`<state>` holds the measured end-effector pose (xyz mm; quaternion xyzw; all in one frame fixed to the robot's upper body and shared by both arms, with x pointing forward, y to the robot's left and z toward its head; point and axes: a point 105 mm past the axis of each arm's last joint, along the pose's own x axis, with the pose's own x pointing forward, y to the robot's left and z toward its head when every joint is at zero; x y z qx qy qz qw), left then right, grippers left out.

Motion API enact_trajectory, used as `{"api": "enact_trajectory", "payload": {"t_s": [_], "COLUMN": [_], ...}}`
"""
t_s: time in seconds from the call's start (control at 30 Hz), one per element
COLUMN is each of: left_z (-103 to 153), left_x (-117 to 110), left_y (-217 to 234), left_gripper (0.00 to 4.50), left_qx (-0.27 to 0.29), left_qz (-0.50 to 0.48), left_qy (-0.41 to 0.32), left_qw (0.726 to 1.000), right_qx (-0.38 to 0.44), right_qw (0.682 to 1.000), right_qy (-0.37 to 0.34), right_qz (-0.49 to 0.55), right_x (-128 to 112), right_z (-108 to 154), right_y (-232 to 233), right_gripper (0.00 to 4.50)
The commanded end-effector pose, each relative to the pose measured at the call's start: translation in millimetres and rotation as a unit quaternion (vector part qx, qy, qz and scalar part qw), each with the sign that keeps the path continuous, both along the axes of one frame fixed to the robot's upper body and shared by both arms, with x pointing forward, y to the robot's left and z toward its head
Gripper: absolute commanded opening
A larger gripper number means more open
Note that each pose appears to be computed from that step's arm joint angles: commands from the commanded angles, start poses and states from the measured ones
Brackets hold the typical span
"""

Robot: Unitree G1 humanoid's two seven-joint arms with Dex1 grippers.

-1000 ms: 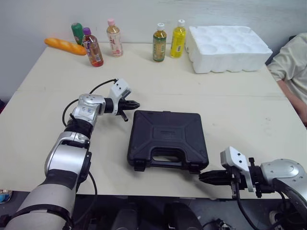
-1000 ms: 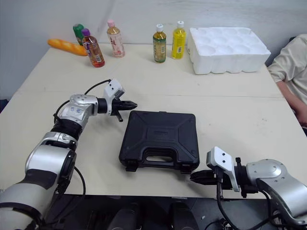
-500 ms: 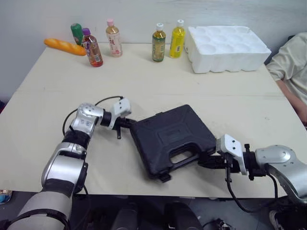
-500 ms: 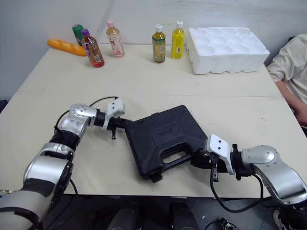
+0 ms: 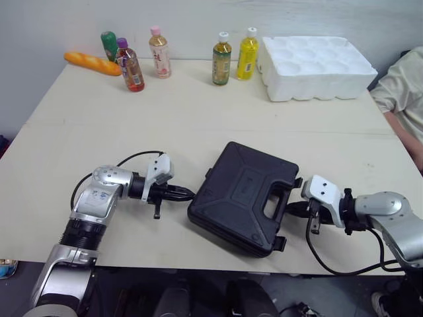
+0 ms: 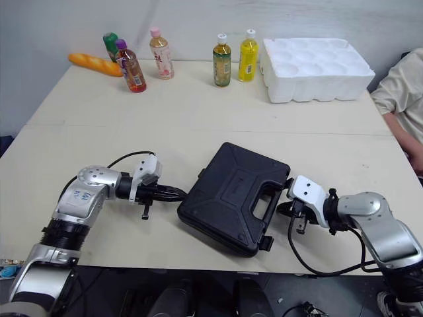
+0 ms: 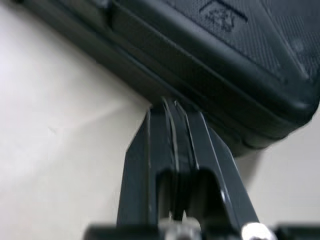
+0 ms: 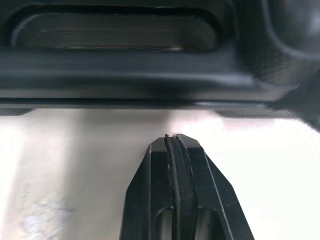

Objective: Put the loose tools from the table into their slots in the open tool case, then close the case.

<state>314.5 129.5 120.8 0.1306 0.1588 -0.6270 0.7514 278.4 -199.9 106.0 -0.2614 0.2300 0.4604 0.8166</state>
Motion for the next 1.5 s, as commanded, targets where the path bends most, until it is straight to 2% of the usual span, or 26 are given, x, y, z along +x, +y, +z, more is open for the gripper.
{"api": "enact_trajectory", "payload": {"t_s": [0.03, 0.17, 0.23, 0.37, 0.47, 0.67, 0.87, 1.03, 1.13, 1.23, 1.33, 1.43, 1.5], "left_z": [16.6, 35.7, 53.0, 90.2, 102.4, 107.4, 95.9, 85.2, 61.4, 45.5, 17.4, 3.1, -1.0], "left_x": [4.5, 8.5, 7.6, 7.2, 18.2, 33.7, 42.3, 35.9, 46.2, 44.5, 45.8, 40.8, 43.0], "left_y": [4.0, 7.9, 1.3, -36.4, -71.3, -127.4, -177.6, -200.8, -208.6, -209.6, -199.0, -197.1, -196.2], "left_gripper": [0.04, 0.04, 0.04, 0.04, 0.04, 0.04, 0.04, 0.04, 0.04, 0.04, 0.04, 0.04, 0.04], "left_qx": [-0.006, -0.007, -0.019, -0.063, -0.069, -0.059, -0.033, -0.014, 0.051, 0.083, 0.166, 0.177, 0.187], "left_qz": [0.010, 0.002, -0.019, -0.078, -0.093, -0.119, -0.146, -0.181, -0.148, -0.155, -0.172, -0.176, -0.172], "left_qy": [-0.032, -0.055, -0.066, -0.093, -0.104, -0.113, -0.110, -0.109, -0.131, -0.120, -0.141, -0.109, -0.125], "left_qw": [0.999, 0.998, 0.997, 0.991, 0.988, 0.985, 0.983, 0.977, 0.979, 0.977, 0.961, 0.962, 0.959], "right_qx": [-0.009, -0.003, 0.003, 0.016, 0.033, 0.051, 0.058, 0.061, 0.064, 0.067, 0.068, 0.069, 0.073], "right_qw": [1.000, 0.999, 0.999, 0.995, 0.990, 0.985, 0.984, 0.985, 0.986, 0.986, 0.986, 0.986, 0.986], "right_qy": [-0.015, -0.019, -0.021, -0.037, -0.059, -0.068, -0.071, -0.063, -0.061, -0.059, -0.058, -0.060, -0.064], "right_qz": [-0.005, -0.031, -0.043, -0.090, -0.125, -0.149, -0.155, -0.146, -0.145, -0.144, -0.140, -0.139, -0.138], "right_x": [-1.8, -5.2, -8.3, -7.1, 2.8, 14.4, 20.4, 17.5, 16.1, 15.8, 15.8, 17.6, 19.7], "right_z": [11.1, 19.2, 24.2, 34.4, 41.6, 44.3, 42.8, 37.8, 36.0, 35.1, 33.8, 34.5, 36.7], "right_y": [-8.3, -23.2, -32.2, -51.5, -58.2, -57.4, -52.2, -42.0, -38.7, -36.0, -32.9, -31.0, -29.5], "right_gripper": [0.00, 0.00, 0.00, 0.00, 0.00, 0.00, 0.00, 0.00, 0.00, 0.00, 0.00, 0.00, 0.00]}}
